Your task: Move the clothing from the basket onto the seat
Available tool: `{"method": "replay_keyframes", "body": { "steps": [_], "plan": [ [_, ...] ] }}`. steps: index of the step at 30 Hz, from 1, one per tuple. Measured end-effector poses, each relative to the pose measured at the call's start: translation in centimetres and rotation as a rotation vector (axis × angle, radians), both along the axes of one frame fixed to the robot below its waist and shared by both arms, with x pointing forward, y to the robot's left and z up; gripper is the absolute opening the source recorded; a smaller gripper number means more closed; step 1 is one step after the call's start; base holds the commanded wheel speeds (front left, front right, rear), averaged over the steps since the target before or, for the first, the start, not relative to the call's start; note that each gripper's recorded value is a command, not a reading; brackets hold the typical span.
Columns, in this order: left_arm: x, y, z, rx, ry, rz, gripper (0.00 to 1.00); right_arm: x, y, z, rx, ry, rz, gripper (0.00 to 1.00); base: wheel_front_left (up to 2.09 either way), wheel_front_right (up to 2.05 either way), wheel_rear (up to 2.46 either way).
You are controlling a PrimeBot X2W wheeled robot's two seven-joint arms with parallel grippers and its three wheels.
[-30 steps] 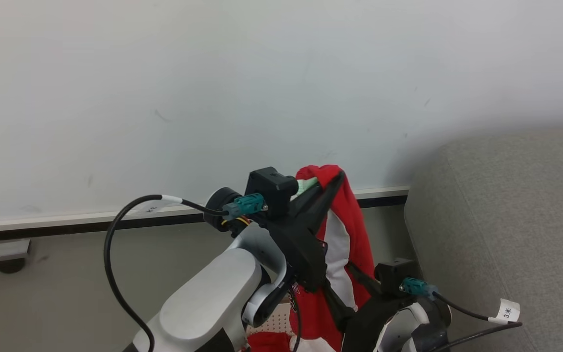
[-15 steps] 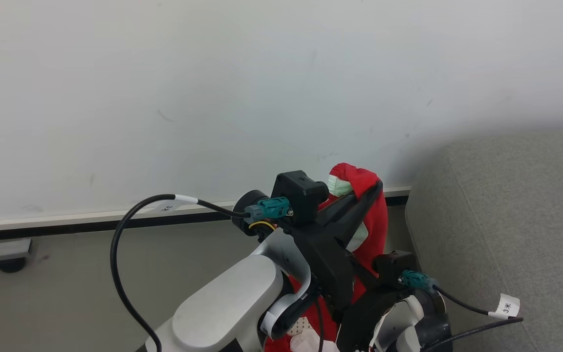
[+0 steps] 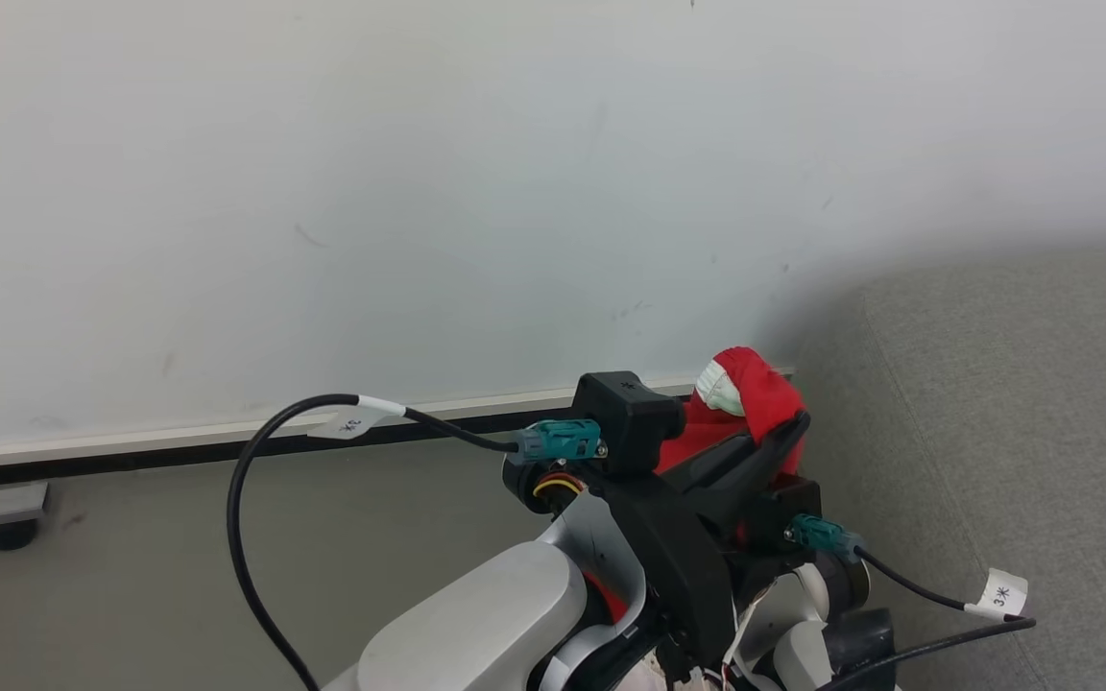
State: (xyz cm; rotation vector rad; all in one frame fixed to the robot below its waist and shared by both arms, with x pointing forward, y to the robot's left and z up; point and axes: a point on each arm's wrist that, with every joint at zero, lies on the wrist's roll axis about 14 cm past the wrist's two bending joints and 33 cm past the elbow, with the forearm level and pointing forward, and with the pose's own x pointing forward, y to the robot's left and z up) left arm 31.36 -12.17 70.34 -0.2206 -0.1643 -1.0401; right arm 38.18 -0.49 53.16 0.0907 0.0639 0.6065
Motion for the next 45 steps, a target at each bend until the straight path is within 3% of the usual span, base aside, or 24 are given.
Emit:
{"method": "replay_keyframes", "body": {
  "steps": [7,8,9,21,40,45],
  "plan": [
    [1.0,0.2,-1.2,0.007,0.031,0.031,0.0,-0.2,-0.3,-0.2,-0.006,0.002,-0.006,0.0,0.0,0.0,0.0],
    [1.4,0.4,-1.3,0.004,0.023,0.049,0.43,-0.2,-0.3,-0.3,-0.007,0.004,-0.007,0.0,0.0,0.0,0.0],
    [1.8,0.7,-1.4,0.007,0.011,0.065,1.0,-0.3,-0.3,-0.3,-0.008,0.006,-0.007,0.0,0.0,0.0,0.0],
    [5.9,4.4,-4.2,0.028,-0.089,0.205,1.0,-1.0,-1.5,-1.7,-0.017,0.039,-0.041,0.0,0.0,0.0,0.0],
    [8.4,9.6,-14.3,0.087,0.121,0.326,1.0,-2.2,-9.4,-2.0,-0.045,0.041,-0.285,0.0,0.0,0.0,0.0],
    [8.5,9.0,-16.3,0.105,0.172,0.327,1.0,-3.3,-11.7,-1.7,-0.057,0.047,-0.358,0.0,0.0,0.0,0.0]
  ]
}}
